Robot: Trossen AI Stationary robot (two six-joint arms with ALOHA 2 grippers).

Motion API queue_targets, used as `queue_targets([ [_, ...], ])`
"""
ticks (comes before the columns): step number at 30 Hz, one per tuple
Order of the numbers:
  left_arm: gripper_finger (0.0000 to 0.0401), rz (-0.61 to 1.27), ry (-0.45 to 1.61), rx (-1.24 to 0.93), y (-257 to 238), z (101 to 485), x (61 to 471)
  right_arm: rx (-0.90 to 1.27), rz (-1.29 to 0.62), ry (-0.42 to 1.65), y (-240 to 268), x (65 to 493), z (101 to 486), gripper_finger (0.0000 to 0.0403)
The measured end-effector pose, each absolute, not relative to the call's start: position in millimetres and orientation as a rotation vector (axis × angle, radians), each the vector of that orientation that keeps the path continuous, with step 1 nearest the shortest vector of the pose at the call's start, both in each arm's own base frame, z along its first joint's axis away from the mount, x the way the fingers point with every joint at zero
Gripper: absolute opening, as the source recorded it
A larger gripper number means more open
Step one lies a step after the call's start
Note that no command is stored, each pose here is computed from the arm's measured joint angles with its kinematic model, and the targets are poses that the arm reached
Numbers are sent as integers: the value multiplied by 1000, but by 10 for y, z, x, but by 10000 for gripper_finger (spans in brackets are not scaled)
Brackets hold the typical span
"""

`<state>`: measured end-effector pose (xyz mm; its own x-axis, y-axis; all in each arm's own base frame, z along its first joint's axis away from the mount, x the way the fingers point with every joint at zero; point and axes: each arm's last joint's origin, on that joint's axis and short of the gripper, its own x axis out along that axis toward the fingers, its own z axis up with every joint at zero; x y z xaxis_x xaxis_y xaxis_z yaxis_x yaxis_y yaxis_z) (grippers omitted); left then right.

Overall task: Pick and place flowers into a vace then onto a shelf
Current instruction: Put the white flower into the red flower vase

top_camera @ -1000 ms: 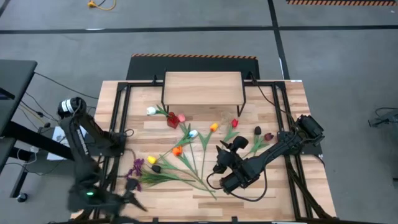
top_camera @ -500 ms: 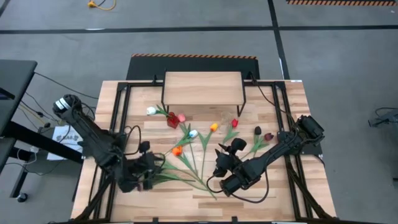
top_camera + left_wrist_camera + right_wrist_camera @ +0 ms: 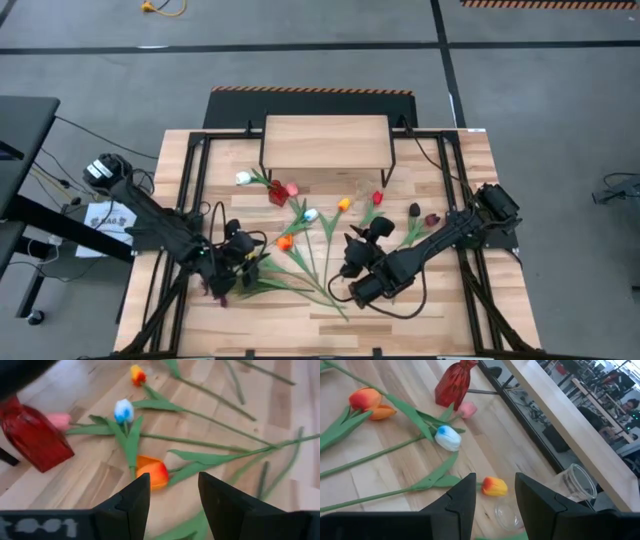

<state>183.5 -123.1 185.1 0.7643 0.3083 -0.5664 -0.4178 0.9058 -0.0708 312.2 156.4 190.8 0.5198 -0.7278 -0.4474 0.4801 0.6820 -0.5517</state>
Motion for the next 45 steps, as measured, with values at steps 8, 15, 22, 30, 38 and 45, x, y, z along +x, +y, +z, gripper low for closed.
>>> queue_targets([
  [8,157,421,578,-258,-1075,1605,1819,-384,-745,712,1565,3122,1908,128],
  [15,157,433,649,-219,-1037,1485,1866,-382,-751,713,1547,3131,1908,128],
  [22,157,484,753,-166,-1013,1204,1959,-380,-751,712,1548,3133,1908,128],
  [30,157,523,780,-175,-975,1131,1994,-379,-751,711,1548,3134,1908,128],
  [38,140,508,791,-183,-977,1131,2000,-378,-750,711,1549,3134,1908,128],
  [45,35,483,819,-202,-986,1124,1998,-368,-750,703,1553,3143,1910,128],
])
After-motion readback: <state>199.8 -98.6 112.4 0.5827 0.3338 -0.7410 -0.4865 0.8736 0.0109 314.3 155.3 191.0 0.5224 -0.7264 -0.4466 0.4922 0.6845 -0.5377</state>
